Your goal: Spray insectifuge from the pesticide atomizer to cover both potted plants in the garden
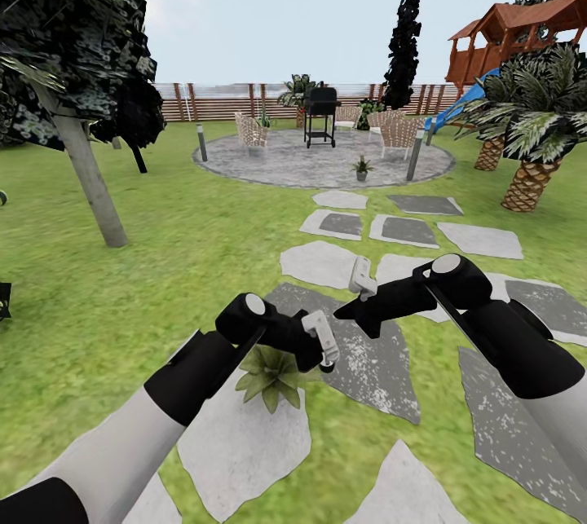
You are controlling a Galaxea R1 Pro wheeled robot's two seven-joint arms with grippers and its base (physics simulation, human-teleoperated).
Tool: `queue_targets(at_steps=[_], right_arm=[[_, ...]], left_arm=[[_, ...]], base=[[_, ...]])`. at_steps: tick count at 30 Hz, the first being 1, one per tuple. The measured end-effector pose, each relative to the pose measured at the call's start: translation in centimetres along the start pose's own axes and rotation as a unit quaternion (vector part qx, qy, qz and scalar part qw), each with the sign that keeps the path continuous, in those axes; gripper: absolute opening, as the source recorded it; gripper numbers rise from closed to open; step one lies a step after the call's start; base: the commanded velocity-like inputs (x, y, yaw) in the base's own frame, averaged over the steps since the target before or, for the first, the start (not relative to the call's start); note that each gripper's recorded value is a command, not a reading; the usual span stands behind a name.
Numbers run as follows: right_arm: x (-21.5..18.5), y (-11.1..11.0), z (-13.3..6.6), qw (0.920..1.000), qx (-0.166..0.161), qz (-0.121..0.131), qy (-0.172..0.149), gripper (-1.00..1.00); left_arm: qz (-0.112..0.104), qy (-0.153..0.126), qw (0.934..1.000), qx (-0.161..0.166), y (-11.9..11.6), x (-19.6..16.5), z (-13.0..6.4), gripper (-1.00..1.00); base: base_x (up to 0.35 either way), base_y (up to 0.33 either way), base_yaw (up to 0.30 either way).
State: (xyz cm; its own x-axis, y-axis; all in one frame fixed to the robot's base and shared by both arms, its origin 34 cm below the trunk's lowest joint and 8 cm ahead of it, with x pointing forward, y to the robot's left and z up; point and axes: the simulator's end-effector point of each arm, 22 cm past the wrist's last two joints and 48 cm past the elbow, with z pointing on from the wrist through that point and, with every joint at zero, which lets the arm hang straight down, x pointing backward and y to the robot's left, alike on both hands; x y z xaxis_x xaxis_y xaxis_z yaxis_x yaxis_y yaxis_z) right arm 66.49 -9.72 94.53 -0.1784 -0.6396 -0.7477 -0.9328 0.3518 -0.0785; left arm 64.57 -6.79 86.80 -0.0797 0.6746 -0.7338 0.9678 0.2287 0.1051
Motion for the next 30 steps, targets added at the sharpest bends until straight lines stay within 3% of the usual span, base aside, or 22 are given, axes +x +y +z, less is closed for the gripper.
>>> queue_targets(at_steps=[30], right_arm=[[0.0, 0.0, 0.0, 1.0, 0.0, 0.0, 0.0, -1.0]], left_arm=[[0.008, -0.011, 0.9999, 0.0, 0.0, -1.8, -0.1, -1.0]], base=[[0.0, 0.0, 0.0]])
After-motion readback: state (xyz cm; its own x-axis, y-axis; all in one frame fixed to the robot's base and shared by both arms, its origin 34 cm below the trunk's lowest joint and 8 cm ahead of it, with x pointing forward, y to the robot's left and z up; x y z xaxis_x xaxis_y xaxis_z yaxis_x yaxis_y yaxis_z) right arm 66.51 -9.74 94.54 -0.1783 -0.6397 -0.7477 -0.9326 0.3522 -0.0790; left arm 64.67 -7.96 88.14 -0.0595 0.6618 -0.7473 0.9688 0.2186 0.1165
